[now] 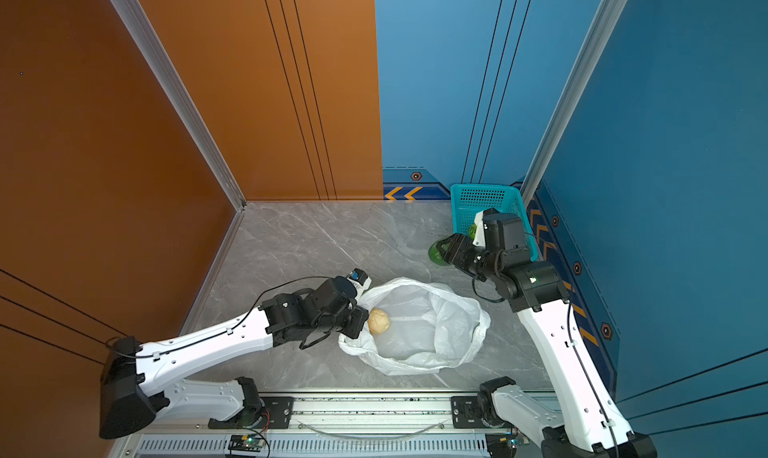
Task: Untie the knot of the plastic bag and take out the fruit
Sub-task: 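Lift the green fruit out and carry it over the teal basket, then open the right gripper to drop the green fruit into the basket, then move the right gripper back into the bag toward the remaining fruit, then lower the right gripper onto the pale pear and close on it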
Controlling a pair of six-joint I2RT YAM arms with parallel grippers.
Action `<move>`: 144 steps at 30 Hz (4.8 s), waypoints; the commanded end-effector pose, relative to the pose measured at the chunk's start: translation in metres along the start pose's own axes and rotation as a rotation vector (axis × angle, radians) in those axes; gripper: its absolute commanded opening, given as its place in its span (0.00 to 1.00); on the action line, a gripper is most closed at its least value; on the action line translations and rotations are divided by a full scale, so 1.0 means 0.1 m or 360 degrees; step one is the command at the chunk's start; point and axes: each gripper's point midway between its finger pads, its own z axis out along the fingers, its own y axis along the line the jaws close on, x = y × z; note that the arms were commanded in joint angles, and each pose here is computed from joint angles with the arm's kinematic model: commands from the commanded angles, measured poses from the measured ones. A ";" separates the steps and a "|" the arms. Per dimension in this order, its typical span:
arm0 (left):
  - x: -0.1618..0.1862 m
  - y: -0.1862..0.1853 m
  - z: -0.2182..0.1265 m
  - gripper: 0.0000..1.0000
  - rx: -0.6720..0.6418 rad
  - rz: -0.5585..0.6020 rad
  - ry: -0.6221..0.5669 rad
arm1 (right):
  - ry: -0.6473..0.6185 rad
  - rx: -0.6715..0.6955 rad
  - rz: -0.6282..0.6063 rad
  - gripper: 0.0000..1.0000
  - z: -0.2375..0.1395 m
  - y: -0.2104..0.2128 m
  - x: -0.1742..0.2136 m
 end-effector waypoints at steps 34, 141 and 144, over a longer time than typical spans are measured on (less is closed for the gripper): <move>-0.05 0.04 -0.13 0.00 -0.0022 -0.0028 -0.0070 | -0.0193 0.0889 0.0296 0.81 1.47 -2.50 -1.58; 0.28 0.48 -0.24 0.00 -0.0239 0.0140 0.0242 | 0.0782 0.0050 -0.0786 0.89 1.47 0.13 2.92; 0.31 0.49 -0.24 0.00 -0.0243 0.0142 0.0248 | 0.0784 0.0021 -0.0694 0.90 1.59 0.18 2.87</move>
